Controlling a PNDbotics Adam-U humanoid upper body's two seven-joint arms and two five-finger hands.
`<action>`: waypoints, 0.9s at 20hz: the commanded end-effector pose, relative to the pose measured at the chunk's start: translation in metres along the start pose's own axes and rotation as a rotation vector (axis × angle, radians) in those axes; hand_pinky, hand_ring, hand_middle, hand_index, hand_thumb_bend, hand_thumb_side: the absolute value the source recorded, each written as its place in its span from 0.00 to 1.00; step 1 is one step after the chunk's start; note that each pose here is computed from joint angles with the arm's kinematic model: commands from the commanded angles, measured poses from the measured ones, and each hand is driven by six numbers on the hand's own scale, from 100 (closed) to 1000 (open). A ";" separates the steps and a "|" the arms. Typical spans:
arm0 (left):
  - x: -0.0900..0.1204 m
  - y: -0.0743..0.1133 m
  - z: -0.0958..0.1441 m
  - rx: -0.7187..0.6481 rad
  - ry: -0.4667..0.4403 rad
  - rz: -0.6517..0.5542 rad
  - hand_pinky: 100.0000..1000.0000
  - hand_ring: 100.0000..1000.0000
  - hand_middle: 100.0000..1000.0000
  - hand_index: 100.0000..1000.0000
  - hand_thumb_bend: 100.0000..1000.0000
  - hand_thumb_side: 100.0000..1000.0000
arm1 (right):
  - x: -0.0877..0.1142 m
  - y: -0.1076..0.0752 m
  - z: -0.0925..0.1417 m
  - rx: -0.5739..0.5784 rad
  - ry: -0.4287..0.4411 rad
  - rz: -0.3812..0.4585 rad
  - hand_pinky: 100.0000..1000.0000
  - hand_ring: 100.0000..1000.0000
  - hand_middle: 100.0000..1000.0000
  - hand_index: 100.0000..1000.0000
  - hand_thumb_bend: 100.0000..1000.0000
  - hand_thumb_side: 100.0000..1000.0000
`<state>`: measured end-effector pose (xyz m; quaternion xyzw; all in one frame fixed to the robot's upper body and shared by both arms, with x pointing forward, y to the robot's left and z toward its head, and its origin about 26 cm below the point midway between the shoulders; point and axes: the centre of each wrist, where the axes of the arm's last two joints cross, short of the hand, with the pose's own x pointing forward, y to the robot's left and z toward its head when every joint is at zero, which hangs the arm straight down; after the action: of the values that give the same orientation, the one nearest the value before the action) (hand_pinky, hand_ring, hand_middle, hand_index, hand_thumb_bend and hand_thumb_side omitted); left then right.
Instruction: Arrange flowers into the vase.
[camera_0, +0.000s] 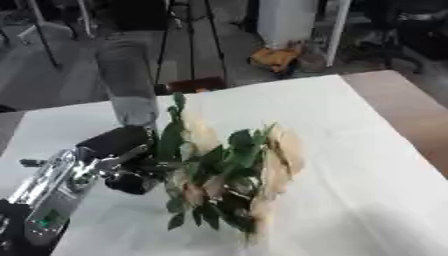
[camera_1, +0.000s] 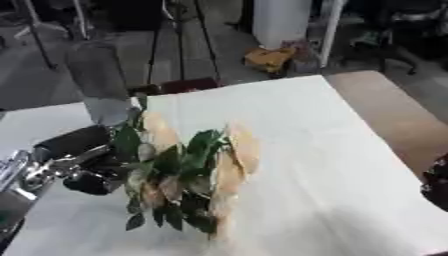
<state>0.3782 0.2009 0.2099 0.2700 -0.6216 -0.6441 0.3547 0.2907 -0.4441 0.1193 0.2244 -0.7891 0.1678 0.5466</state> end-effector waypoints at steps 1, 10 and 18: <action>0.002 0.038 0.015 0.114 0.009 -0.004 0.00 0.00 0.00 0.03 0.00 0.01 | 0.013 -0.002 -0.002 0.009 -0.008 0.033 0.00 0.16 0.04 0.30 0.34 0.59; -0.003 0.103 0.017 0.407 0.055 0.171 0.00 0.00 0.00 0.03 0.00 0.04 | 0.010 0.000 0.000 0.007 0.008 0.016 0.00 0.16 0.04 0.30 0.34 0.59; -0.004 0.114 0.016 0.497 0.048 0.271 0.00 0.00 0.00 0.03 0.00 0.04 | 0.011 0.000 0.000 0.009 0.013 0.012 0.00 0.16 0.04 0.30 0.34 0.59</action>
<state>0.3845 0.2108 0.3095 0.2673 -0.7743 -0.4222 0.3883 0.2881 -0.4437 0.1151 0.2322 -0.7811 0.1601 0.5571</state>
